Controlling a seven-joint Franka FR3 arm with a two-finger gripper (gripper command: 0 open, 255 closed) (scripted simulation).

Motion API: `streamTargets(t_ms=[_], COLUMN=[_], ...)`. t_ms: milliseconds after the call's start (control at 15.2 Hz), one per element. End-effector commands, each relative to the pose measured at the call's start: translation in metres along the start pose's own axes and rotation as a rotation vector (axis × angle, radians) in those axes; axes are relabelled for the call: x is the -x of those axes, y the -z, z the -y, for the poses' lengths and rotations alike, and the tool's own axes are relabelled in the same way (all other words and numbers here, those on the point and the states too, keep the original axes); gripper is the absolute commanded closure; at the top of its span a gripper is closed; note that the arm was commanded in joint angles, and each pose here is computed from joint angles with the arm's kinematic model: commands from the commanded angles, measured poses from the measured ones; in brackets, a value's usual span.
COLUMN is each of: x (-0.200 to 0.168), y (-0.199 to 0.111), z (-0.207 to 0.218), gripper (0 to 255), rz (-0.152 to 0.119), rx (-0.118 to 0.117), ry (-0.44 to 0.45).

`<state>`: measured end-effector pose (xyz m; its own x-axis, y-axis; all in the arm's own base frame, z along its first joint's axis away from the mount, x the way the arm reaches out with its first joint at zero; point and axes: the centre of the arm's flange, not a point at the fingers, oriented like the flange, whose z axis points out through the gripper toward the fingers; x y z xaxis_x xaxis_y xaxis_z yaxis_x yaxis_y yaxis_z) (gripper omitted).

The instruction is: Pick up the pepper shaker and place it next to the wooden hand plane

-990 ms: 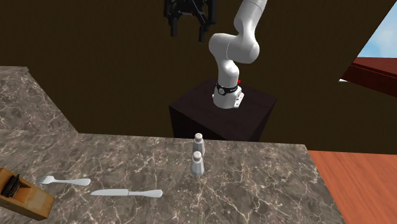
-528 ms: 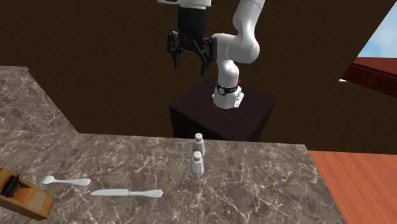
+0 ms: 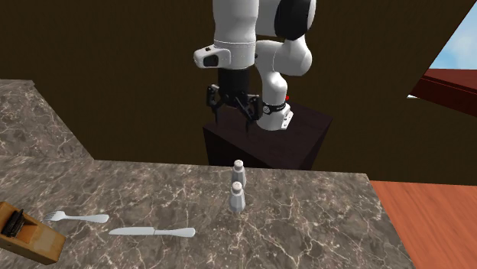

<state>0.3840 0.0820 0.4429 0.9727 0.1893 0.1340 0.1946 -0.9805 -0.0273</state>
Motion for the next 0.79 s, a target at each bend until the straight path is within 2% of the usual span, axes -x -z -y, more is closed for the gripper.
streamTargets(t_ms=[0,396,726], x=[-0.005,-0.018,-0.017], y=[-0.026,-0.103,-0.13], z=[0.005,0.023,0.025], gripper=[0,0,0], rz=[0.011,0.048,0.05], rx=[-0.005,-0.018,-0.019], ry=[0.007,0.028,0.029])
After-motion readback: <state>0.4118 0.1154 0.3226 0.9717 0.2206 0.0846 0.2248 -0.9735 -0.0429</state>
